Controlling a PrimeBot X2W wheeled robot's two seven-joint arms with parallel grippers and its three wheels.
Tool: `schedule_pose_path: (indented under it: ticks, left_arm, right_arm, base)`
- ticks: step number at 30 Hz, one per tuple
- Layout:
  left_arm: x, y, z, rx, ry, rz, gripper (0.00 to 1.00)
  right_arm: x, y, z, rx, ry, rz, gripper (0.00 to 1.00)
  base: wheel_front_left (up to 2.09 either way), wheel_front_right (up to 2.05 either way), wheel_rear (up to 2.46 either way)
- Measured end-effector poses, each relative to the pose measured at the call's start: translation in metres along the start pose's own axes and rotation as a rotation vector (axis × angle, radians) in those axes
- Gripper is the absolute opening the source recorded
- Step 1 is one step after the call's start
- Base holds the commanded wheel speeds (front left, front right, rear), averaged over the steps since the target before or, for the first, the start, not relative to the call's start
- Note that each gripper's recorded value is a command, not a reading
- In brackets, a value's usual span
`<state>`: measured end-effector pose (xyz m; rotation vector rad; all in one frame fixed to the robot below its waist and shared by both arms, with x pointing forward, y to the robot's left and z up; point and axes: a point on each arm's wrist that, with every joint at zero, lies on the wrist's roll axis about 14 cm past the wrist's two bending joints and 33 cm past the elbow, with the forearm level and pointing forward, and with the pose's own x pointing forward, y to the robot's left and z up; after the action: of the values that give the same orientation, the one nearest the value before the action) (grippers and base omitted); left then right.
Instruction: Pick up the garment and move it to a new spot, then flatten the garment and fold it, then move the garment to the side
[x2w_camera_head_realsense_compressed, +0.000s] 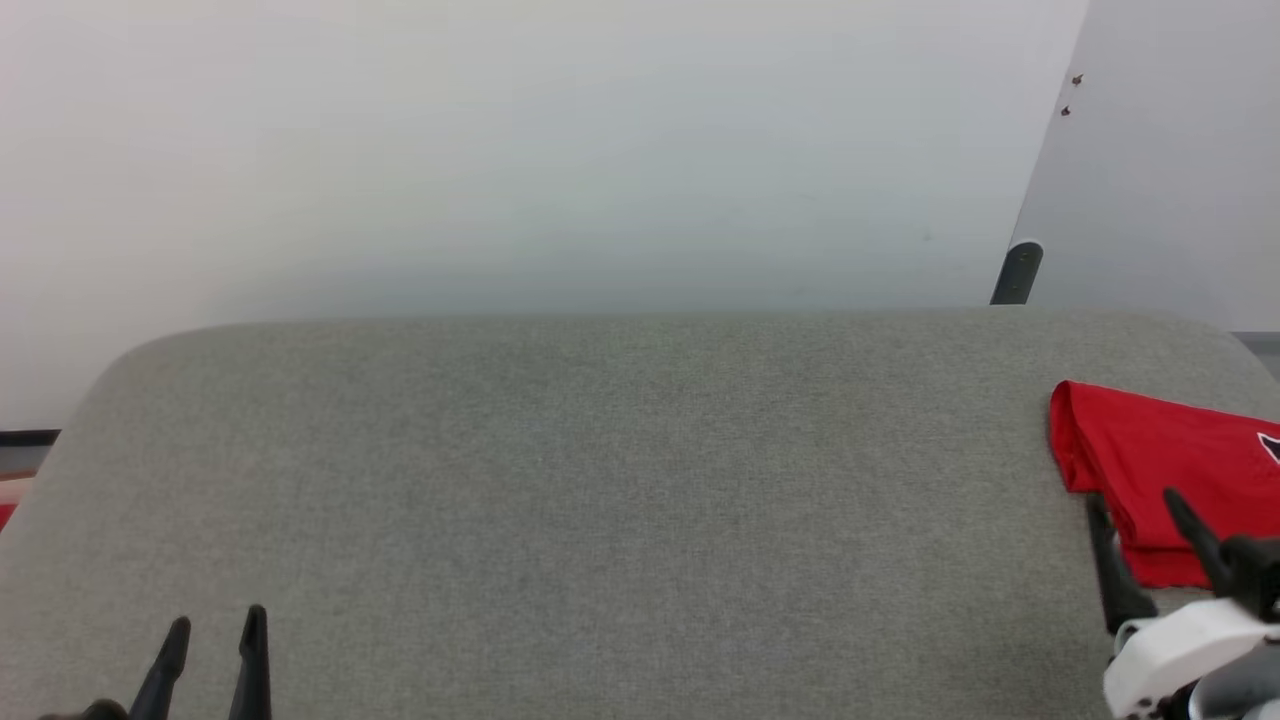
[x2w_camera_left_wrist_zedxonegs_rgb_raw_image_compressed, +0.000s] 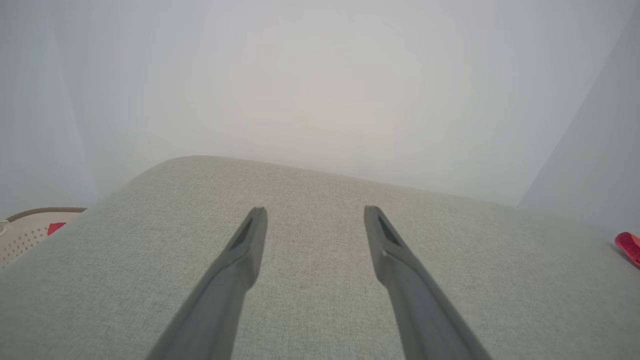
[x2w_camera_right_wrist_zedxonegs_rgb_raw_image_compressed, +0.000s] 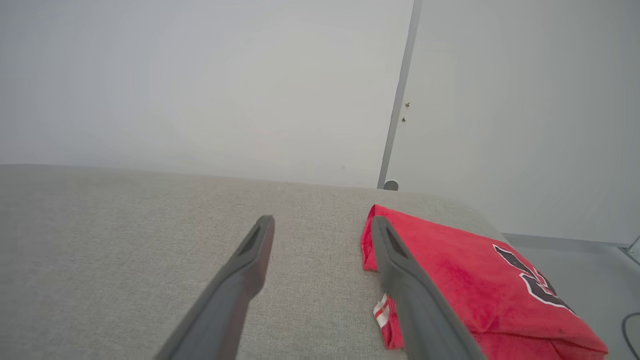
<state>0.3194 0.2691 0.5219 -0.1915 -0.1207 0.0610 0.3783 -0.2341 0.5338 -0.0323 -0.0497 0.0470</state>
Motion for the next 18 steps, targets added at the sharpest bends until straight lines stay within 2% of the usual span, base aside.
schedule_pose_path:
  ticks: [8, 18]
  left_arm:
    - [-0.002, 0.003, -0.007, 0.021, 0.024, 0.004, 1.00]
    - [0.000, 0.000, -0.013, 0.027, 0.042, -0.011, 1.00]
  right_arm:
    - [-0.021, 0.008, -0.009, 0.045, 0.009, -0.016, 1.00]
    - [-0.031, 0.007, -0.009, 0.048, 0.014, -0.029, 1.00]
  base:
    - [0.00, 0.00, 0.00]
    - [0.00, 0.00, 0.00]
